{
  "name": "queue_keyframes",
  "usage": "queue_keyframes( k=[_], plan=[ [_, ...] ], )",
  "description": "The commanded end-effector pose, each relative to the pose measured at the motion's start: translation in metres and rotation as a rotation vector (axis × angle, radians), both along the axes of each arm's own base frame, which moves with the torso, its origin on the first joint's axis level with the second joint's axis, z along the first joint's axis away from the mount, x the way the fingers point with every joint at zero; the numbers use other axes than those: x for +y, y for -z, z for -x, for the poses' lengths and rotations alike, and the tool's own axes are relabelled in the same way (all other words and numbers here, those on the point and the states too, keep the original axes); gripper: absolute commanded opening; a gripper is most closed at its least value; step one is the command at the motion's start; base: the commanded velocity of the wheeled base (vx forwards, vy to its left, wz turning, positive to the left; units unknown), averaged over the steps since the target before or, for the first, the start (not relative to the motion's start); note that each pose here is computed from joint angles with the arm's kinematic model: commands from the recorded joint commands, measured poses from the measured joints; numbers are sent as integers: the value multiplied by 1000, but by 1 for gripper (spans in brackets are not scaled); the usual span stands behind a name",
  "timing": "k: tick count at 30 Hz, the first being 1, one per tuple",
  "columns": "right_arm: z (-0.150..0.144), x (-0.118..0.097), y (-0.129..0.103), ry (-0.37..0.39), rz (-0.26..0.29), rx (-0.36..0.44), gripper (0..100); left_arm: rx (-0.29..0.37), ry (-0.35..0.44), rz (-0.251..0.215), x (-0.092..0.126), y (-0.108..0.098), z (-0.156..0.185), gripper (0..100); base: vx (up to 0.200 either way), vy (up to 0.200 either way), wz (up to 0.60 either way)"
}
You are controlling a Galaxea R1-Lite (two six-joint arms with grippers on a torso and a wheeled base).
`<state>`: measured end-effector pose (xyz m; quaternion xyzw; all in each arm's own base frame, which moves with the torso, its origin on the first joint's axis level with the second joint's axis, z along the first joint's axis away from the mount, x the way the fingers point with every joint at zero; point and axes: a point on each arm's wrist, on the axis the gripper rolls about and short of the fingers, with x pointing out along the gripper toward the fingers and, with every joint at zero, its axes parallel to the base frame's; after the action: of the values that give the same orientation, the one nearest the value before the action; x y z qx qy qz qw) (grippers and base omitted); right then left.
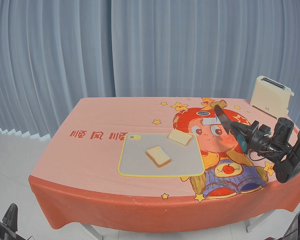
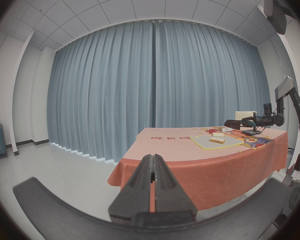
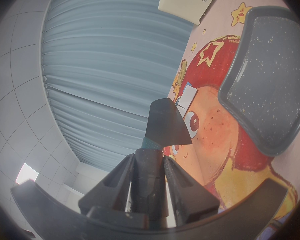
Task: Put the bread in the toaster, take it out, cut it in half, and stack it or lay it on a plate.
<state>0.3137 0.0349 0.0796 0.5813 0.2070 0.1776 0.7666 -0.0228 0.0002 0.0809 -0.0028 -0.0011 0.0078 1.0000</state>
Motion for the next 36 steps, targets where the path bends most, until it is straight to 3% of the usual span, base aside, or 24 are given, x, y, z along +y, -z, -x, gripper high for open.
queue_keyframes(
  k=[1, 36],
  plan=[
    [-1, 1, 1, -2, 0, 3, 0, 19, -1, 1, 0, 5, -1, 0, 0, 0, 0],
    [-4, 0, 4, 2, -1, 6, 0, 19, -1, 1, 0, 5, -1, 0, 0, 0, 0]
  ],
)
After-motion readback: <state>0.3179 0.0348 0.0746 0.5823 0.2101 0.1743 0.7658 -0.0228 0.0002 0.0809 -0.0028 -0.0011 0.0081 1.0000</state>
